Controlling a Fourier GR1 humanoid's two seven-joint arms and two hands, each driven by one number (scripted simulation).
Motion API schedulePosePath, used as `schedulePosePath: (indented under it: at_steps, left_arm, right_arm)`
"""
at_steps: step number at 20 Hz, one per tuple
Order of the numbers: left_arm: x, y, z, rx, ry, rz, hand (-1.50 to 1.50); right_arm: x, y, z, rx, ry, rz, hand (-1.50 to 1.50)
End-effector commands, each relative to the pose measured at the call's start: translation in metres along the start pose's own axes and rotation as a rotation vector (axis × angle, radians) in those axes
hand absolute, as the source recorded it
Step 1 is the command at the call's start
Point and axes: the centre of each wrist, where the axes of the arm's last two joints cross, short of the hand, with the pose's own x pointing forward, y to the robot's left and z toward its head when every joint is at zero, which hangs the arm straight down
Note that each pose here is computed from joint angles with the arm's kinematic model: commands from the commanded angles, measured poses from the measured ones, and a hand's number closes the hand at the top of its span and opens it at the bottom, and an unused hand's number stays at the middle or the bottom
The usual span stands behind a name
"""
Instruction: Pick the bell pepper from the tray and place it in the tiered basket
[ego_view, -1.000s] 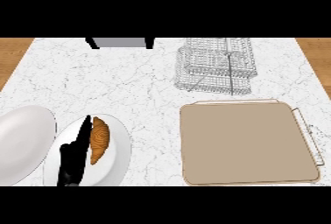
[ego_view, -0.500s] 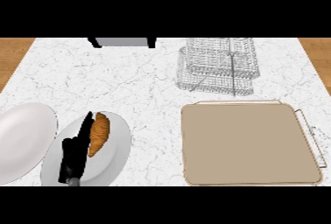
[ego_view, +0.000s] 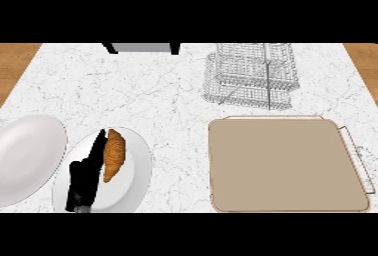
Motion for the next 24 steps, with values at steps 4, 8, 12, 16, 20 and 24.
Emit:
schedulePosePath:
  at_steps: [4,8,12,16,20,24]
  left_arm:
    - [0.005,-0.006,0.001,0.017,0.004,0.003,0.00]
    - [0.006,-0.002,-0.007,0.014,-0.010,-0.007,0.00]
    - [0.000,-0.009,-0.008,-0.016,-0.014,-0.008,0.00]
    - [-0.012,-0.006,-0.006,0.003,0.002,0.005,0.00]
    - [-0.003,0.005,-0.001,-0.003,-0.018,-0.018,0.00]
    - [0.018,0.005,-0.018,-0.005,-0.025,-0.006,0.00]
  right_arm:
    - [0.000,0.042,-0.033,0.060,-0.041,0.037,1.50]
    - [0.015,0.082,-0.043,0.102,-0.036,0.076,1.50]
    - [0.009,0.106,-0.057,0.083,0.023,0.101,1.50]
    - [0.007,0.129,-0.057,0.098,0.036,0.043,1.50]
    - [-0.018,0.154,-0.055,0.140,0.068,-0.100,1.50]
    - [-0.023,0.161,-0.056,0.188,0.115,-0.326,-1.50]
